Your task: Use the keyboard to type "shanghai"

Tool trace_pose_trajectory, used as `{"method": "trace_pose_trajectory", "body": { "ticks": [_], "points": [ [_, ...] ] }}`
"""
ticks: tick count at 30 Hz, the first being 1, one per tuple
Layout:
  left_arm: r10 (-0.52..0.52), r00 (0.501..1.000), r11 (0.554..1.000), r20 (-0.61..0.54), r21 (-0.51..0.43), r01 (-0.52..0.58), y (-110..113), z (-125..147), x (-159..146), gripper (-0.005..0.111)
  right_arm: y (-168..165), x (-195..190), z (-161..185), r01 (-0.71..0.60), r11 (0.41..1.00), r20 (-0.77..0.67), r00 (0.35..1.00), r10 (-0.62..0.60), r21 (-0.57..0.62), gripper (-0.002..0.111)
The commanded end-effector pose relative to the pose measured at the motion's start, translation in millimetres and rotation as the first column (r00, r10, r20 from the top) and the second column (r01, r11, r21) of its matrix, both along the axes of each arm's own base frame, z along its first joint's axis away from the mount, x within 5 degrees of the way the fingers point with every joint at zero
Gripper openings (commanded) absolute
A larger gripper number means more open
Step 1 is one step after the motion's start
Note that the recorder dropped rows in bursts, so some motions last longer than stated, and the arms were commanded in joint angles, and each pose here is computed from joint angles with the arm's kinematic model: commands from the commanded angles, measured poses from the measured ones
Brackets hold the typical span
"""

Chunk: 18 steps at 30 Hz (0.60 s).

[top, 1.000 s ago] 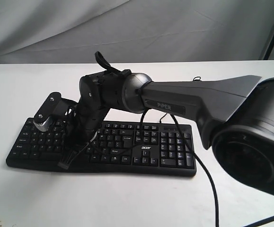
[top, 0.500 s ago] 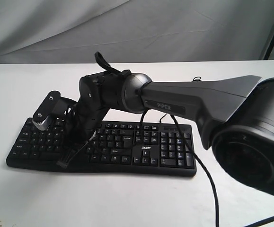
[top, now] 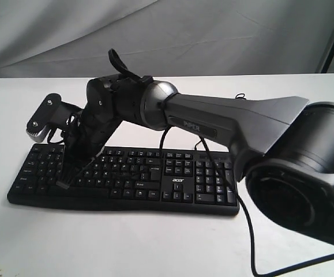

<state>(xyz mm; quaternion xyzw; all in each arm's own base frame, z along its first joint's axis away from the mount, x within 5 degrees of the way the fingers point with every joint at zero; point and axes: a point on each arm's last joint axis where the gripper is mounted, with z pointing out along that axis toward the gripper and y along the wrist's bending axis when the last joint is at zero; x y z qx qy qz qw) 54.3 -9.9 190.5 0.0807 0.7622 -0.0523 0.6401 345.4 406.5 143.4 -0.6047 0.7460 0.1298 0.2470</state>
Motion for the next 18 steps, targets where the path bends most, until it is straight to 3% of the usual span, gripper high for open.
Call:
{"method": "trace_pose_trajectory", "body": {
  "ticks": [1,18],
  "points": [
    [-0.004,1.0,1.0,0.003,-0.003,0.004,-0.2,-0.8,-0.1,0.0,3.1,-0.1,-3.6,-0.007,1.0,-0.022,1.0,0.007,-0.007,0.0],
    [-0.004,1.0,1.0,0.003,-0.003,0.004,-0.2,-0.8,-0.1,0.0,3.9,2.1,-15.3,0.002,1.0,-0.024,1.0,-0.002,-0.006,0.0]
  ]
}}
